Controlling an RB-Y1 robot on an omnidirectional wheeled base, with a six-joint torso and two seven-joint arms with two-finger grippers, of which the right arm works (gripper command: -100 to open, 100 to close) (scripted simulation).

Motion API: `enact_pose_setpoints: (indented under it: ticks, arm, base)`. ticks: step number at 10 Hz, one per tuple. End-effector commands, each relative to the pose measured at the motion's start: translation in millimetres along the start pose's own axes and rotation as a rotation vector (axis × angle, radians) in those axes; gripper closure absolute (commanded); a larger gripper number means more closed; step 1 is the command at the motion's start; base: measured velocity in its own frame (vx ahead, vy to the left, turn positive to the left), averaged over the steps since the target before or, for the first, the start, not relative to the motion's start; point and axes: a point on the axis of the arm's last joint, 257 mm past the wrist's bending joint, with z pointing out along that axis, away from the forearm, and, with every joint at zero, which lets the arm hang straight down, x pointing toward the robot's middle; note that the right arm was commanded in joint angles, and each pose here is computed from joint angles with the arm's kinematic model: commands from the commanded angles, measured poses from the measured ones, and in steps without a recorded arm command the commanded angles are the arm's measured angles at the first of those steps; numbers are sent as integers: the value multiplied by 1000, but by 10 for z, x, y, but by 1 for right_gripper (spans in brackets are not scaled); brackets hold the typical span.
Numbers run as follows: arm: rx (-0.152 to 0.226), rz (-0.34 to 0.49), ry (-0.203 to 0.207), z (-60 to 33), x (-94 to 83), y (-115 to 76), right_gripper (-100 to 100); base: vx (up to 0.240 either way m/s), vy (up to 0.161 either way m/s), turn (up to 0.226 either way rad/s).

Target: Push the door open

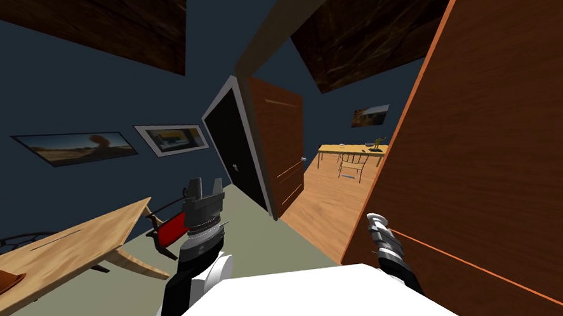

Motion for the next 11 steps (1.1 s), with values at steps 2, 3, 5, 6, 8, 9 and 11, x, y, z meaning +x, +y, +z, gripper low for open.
enact_pose_setpoints:
  ticks: [2, 3, 5, 6, 8, 9, 11]
  arm:
    - [6, 78, -13, 21, -33, -6, 100]
    - [10, 112, -17, 24, -34, -2, 100]
    - [13, 163, -20, 27, -35, 3, 100]
    - [13, 167, -20, 27, -35, 3, 100]
    - [20, 244, -28, 33, -36, 12, 100]
    - [20, 257, -29, 33, -36, 12, 100]
    - [23, 306, -33, 36, -36, 17, 100]
  base:
    - [21, -22, -7]
    - [34, -36, -19]
    - [28, -23, -7]
    - [26, -16, -5]
    - [32, -25, -18]
    - [34, -28, -5]
    - [27, -23, -8]
